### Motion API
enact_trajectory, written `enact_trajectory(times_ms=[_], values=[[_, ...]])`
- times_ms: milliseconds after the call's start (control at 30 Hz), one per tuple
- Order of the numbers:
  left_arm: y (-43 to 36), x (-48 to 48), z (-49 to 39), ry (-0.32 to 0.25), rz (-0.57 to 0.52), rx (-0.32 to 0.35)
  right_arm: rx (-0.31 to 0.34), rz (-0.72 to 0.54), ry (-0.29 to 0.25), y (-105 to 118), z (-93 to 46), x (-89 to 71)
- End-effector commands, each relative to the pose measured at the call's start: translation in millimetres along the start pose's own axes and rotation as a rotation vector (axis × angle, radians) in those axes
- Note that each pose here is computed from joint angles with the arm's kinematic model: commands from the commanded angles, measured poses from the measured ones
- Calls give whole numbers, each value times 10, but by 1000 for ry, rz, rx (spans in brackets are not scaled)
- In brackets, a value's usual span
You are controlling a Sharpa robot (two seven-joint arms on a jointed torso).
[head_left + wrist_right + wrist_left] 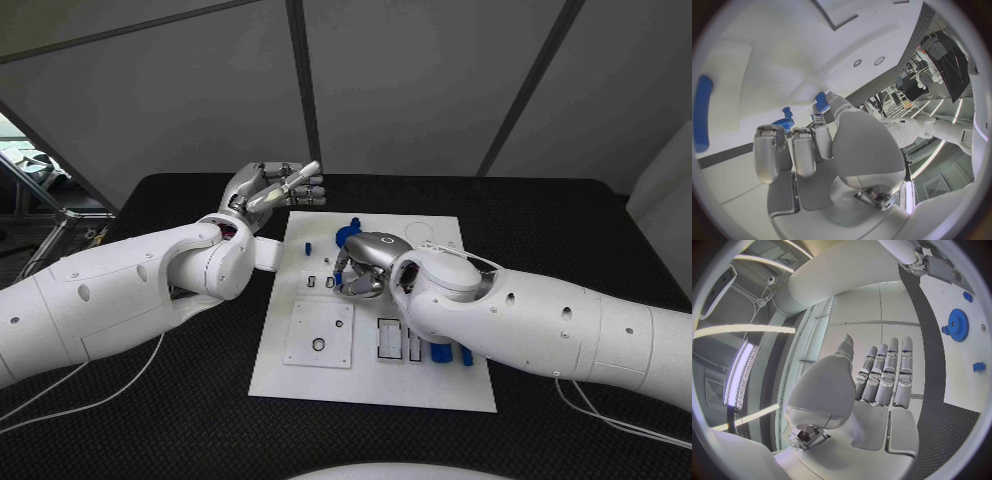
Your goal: Assemble the parts on the task board
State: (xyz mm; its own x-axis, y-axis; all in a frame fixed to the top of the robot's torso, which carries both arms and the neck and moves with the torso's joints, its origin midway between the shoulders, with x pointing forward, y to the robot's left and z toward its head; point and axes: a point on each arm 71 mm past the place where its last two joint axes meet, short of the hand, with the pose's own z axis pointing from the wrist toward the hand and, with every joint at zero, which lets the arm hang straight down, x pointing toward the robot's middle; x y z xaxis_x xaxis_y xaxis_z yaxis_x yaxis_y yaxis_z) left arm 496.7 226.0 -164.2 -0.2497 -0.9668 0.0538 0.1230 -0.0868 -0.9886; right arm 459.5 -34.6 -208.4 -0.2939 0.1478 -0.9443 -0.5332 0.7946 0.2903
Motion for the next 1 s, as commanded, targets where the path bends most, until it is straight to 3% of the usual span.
enact_trajectory(times_ms=[33, 1000], values=[[-15, 12, 7, 9, -5, 6, 20, -23, 30, -30, -8, 45], [-11, 9, 9, 10, -5, 4, 20, -13, -9, -25, 0, 19]])
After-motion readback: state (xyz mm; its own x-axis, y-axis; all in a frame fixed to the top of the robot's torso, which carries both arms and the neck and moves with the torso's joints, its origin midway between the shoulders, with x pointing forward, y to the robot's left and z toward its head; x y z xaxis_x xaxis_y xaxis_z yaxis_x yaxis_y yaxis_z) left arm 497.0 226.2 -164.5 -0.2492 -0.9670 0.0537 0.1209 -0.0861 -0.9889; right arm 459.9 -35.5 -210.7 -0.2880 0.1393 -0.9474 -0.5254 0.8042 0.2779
